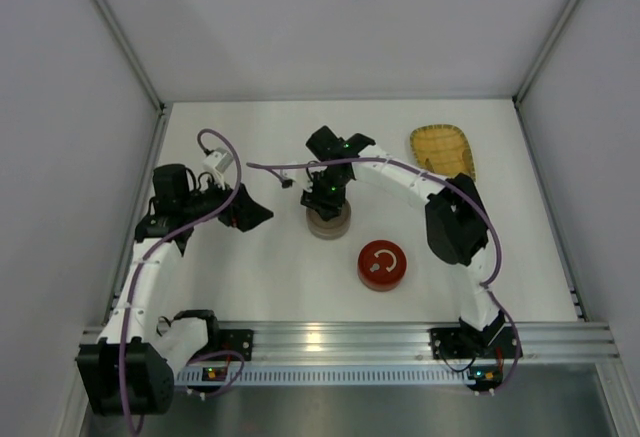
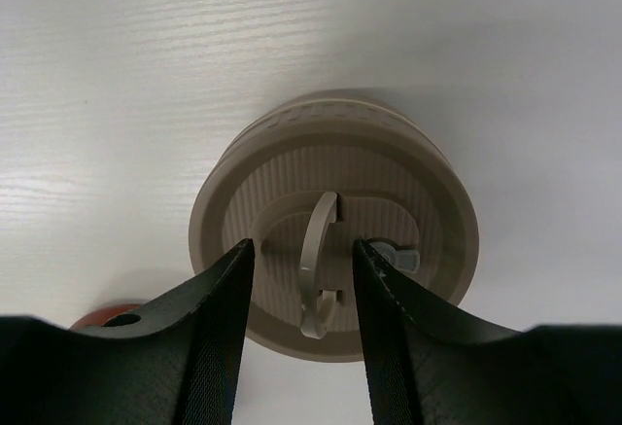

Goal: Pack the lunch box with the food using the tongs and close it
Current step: Close the box lid on the packing box.

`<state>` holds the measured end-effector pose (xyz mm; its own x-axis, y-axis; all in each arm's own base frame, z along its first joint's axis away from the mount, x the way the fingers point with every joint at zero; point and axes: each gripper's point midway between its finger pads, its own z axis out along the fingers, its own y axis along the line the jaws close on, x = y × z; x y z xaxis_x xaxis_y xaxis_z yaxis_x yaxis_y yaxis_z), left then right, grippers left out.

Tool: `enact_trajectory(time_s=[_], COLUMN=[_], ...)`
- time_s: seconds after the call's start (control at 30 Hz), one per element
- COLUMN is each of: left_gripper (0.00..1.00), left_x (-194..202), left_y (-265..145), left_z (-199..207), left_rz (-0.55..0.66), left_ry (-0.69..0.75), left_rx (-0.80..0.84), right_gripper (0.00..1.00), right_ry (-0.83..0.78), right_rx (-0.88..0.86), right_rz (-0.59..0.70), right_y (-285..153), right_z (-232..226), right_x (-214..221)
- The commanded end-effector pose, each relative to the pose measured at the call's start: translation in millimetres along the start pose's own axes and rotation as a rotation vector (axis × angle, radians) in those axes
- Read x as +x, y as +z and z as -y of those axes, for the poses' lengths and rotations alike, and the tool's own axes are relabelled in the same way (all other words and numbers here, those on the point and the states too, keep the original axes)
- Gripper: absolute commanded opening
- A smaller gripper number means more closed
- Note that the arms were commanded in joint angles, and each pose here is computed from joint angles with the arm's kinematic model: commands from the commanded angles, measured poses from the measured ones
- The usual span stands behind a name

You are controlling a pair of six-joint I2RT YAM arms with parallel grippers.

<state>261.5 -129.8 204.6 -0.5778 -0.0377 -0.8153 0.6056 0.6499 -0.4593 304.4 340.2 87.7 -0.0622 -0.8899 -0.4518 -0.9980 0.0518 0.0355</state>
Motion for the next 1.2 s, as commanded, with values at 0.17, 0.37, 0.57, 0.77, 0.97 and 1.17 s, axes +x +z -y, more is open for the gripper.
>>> enact_trajectory(time_s=[0.17, 0.37, 0.57, 0.77, 0.97, 1.17], left_gripper=[0.92, 0.91, 0.91, 0.89, 0.81, 0.77], left_x=[15.3, 17.9, 27.8, 6.2, -6.0, -23.8], left_y=[-8.1, -11.8, -16.3, -9.1, 32.2, 102.3], left_z=[15.7, 18.8, 24.7, 14.6, 6.7, 10.6], left_rz=[-0.034, -0.029, -0.101, -0.063, -0.287, -0.413], left_ry=[0.157, 0.265, 0.306, 0.368, 0.558, 0.716], left_rx=[0.099, 0.116, 0.176, 0.144, 0.16, 0.057], right_gripper=[0.48, 0.99, 0.99, 0.99, 0.99, 0.99], right_ry=[0.008, 0.018, 0.042, 0.081, 0.299, 0.495], right_rx=[0.04, 0.095, 0.126, 0.226, 0.276, 0.368], right_rz=[0.066, 0.15, 0.322, 0.493, 0.615, 0.619], right_y=[-15.7, -48.3, -101.5, -159.9, -219.4, -248.6], right_z=[14.4, 25.0, 23.5, 35.2, 59.2, 48.6], right_x=[-16.0, -32.9, -62.7, -77.8, -28.5, 65.5])
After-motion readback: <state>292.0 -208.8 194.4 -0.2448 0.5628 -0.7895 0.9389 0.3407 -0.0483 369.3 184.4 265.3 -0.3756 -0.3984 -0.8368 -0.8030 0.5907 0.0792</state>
